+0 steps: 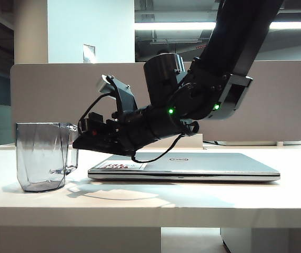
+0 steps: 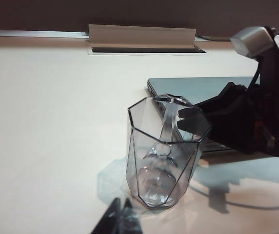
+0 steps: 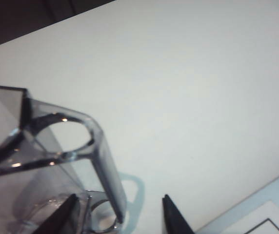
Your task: Pick up the water cup and place it on the right side of the laptop.
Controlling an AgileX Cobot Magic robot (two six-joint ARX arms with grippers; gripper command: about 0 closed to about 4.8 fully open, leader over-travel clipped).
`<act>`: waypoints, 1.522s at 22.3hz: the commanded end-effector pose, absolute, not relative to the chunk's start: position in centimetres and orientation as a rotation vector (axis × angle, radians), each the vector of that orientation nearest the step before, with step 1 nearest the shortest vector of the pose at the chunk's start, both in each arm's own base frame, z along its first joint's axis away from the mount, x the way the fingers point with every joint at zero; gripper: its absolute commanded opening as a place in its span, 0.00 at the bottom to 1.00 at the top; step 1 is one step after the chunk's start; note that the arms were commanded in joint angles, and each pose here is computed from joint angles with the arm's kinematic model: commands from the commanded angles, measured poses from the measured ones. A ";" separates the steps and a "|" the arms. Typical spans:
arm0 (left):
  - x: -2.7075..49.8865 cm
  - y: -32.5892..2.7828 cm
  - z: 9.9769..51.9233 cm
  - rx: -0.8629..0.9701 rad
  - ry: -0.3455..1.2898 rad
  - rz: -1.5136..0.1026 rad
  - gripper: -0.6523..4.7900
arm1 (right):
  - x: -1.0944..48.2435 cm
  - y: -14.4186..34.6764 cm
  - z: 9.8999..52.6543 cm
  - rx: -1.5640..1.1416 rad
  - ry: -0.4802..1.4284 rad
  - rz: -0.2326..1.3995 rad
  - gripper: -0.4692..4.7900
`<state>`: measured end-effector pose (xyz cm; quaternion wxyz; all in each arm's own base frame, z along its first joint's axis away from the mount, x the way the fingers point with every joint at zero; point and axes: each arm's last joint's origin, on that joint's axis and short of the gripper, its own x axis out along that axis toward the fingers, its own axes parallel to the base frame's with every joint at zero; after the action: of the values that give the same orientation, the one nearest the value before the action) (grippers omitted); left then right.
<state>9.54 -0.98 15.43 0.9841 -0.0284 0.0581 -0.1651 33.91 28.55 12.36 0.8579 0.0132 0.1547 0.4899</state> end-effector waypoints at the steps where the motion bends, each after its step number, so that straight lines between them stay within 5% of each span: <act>1: 9.5 -1.0 15.7 -0.054 0.104 -0.337 0.11 | 34.0 29.2 12.8 0.033 0.292 1.029 0.53; 11: 9.5 -1.0 15.7 -0.054 0.103 -0.338 0.11 | 34.4 31.0 12.1 0.033 0.285 1.042 0.52; 14: 9.5 -1.0 15.7 -0.054 0.103 -0.338 0.11 | 34.5 31.0 11.7 0.030 0.295 1.032 0.39; 27: 9.5 -1.0 15.7 -0.055 0.104 -0.338 0.11 | 34.5 31.0 12.0 0.037 0.257 1.032 0.26; 29: 9.5 -1.0 15.7 -0.055 0.104 -0.338 0.11 | 34.5 31.0 12.0 0.037 0.257 1.032 0.15; 34: 9.5 -1.0 15.7 -0.057 0.104 -0.338 0.11 | 34.6 31.0 12.1 0.038 0.255 1.032 0.09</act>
<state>9.54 -0.98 15.43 0.9841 -0.0288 0.0580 -0.1651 34.47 30.79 11.30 0.8611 0.0136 0.1405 0.4885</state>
